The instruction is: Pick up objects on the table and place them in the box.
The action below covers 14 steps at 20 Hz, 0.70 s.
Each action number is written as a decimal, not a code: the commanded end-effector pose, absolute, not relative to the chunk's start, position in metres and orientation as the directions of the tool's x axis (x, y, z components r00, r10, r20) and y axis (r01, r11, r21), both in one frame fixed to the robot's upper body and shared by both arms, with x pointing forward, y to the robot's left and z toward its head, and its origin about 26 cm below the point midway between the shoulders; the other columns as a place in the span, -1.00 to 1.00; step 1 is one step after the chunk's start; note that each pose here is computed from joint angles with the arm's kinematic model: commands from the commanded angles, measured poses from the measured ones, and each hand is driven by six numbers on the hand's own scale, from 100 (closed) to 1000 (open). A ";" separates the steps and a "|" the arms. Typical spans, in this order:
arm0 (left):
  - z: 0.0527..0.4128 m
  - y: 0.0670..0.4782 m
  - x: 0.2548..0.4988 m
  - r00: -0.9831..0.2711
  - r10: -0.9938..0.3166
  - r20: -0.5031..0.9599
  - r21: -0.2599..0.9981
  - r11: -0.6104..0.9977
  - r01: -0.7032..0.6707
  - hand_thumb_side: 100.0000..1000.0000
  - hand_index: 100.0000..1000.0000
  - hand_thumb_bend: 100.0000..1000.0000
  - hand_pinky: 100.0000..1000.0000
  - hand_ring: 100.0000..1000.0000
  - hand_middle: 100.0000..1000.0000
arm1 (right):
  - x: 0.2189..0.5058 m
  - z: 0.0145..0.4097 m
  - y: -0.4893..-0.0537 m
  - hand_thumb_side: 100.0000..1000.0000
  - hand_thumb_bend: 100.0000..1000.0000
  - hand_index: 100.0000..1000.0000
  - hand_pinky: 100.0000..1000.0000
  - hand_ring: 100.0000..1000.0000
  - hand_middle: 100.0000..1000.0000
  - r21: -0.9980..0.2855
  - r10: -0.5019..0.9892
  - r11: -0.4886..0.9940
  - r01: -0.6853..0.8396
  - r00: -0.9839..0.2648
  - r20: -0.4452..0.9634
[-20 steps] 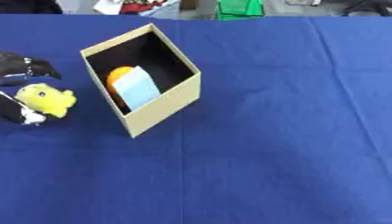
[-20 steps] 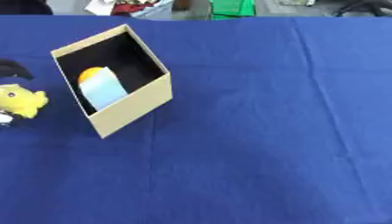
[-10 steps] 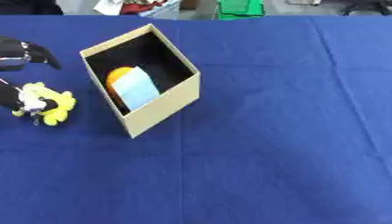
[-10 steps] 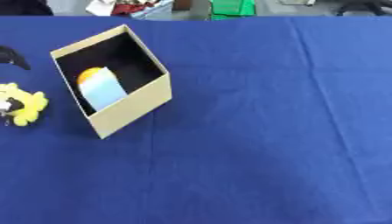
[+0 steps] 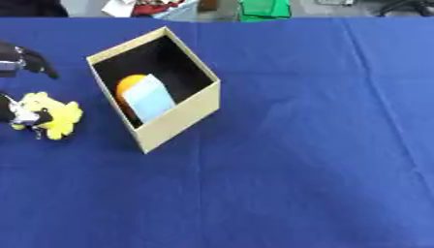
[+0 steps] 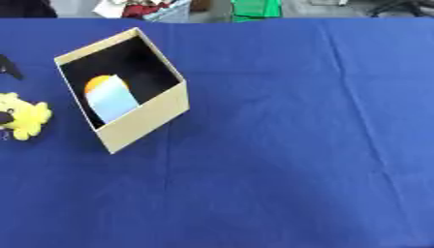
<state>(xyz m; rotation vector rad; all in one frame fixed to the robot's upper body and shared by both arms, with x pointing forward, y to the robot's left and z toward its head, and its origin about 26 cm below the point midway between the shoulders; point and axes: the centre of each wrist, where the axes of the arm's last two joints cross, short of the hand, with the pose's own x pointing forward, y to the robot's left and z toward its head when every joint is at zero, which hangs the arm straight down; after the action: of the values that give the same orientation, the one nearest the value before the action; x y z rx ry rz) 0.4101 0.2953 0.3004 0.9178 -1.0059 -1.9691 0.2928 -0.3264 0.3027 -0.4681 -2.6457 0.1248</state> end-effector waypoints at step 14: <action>0.309 0.308 0.411 -0.414 -0.810 -0.416 0.796 -0.544 0.264 0.03 0.80 0.03 0.74 0.75 0.67 | 0.289 0.311 -0.325 0.59 -1.00 0.82 0.68 0.69 0.56 -0.165 0.337 0.941 0.295 -0.856 0.392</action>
<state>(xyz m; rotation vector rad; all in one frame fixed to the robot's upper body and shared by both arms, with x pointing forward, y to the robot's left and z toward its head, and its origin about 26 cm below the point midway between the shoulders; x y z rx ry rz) 0.4136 0.3009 0.2960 1.0382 -0.8811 -2.0015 0.2933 -0.3254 0.3013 -0.4537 -2.6400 0.1172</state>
